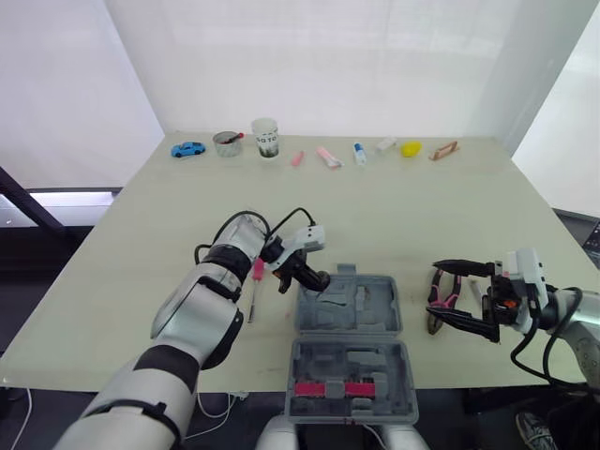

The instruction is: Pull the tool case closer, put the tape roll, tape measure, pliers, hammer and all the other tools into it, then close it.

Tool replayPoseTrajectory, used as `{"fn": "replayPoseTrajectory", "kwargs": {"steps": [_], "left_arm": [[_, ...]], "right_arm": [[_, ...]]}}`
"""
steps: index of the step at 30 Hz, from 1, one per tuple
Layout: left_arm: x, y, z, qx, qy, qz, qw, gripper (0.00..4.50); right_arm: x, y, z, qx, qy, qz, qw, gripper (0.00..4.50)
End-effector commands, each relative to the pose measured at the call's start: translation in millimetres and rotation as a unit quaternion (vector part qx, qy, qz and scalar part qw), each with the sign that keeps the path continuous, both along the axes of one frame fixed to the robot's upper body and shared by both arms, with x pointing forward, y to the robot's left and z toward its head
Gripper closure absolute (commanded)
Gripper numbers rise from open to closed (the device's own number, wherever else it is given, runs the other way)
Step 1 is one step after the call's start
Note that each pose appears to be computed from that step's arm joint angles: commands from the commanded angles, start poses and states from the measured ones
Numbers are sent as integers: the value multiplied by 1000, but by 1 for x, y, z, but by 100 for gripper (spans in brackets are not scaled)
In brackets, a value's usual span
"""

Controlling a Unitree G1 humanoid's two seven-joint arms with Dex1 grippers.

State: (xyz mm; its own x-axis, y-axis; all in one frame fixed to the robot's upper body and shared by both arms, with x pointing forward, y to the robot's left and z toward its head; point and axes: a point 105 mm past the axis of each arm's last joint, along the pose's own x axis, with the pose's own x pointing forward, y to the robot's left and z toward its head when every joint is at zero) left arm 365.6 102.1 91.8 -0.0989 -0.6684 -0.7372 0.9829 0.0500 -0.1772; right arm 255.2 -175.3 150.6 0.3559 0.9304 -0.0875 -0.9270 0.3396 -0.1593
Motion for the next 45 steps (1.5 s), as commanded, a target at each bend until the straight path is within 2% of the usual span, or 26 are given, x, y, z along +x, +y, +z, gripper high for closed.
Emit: {"fn": "replayPoseTrajectory", "kwargs": {"steps": [1, 16, 18, 20, 22, 23, 24, 26, 28, 29, 30, 39, 45], "left_arm": [[0, 4, 12, -13, 8, -4, 1000, 441], [0, 11, 5, -6, 14, 11, 1000, 441], [0, 10, 6, -9, 15, 9, 1000, 383], [1, 8, 7, -11, 9, 9, 1000, 355], [1, 8, 7, -11, 9, 8, 1000, 283], [1, 7, 7, -10, 7, 6, 1000, 222], [2, 7, 8, -10, 4, 6, 1000, 207], [2, 8, 8, -8, 3, 2, 1000, 81], [1, 9, 10, -5, 2, -3, 1000, 66], [1, 8, 11, -5, 0, -7, 1000, 21], [1, 8, 12, -5, -2, -9, 1000, 7], [1, -3, 32, -27, -29, -39, 998, 7], [-3, -1, 53, -86, -48, -45, 994, 7]], "right_arm": [[-3, 0, 8, 6, -22, 4, 1000, 0], [-2, 0, 6, 8, -23, 5, 1000, 0], [-3, 0, 5, 9, -22, 5, 1000, 0], [-3, 0, 5, 9, -22, 6, 1000, 0], [-3, 0, 5, 9, -22, 6, 1000, 0], [-3, 0, 5, 9, -22, 6, 1000, 0], [-3, 0, 5, 9, -22, 6, 1000, 0], [-3, 1, 5, 9, -22, 6, 1000, 0], [-3, 1, 5, 9, -23, 6, 1000, 0], [-3, 1, 5, 9, -23, 6, 1000, 0], [-3, 1, 5, 9, -23, 6, 1000, 0], [-2, 2, 5, 12, -24, 5, 1000, 0], [-2, 4, 4, 18, -26, 2, 1000, 0]]}}
